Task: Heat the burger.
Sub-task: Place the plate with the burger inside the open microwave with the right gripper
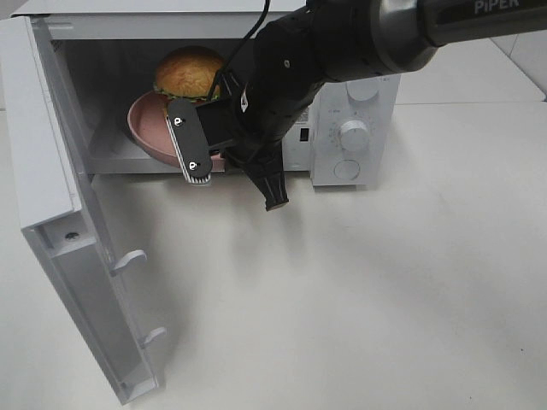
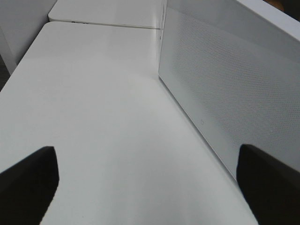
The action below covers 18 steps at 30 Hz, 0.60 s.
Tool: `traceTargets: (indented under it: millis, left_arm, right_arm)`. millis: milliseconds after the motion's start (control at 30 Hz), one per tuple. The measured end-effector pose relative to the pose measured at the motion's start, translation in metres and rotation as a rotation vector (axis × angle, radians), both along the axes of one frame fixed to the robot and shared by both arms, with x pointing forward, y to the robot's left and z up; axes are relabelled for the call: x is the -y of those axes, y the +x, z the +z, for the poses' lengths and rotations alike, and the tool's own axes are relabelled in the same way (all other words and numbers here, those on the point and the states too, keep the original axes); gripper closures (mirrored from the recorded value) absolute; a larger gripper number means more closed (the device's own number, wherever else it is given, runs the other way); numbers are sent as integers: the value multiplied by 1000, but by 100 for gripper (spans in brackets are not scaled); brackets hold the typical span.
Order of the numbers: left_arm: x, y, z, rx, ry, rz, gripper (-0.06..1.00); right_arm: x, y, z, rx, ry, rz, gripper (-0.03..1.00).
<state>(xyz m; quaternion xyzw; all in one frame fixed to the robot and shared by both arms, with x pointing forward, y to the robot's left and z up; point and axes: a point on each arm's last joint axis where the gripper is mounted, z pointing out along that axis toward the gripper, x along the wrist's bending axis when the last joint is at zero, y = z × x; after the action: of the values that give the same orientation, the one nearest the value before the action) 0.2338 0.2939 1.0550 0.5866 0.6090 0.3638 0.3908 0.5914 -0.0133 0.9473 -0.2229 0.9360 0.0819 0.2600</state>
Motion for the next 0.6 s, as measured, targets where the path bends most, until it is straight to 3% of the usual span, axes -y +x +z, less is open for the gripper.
traceTargets:
  millis: [600]
  left_arm:
    - [0,0,0,0,0,0,-3]
  right_arm:
    - [-13,40,-5,37,37,-53,93]
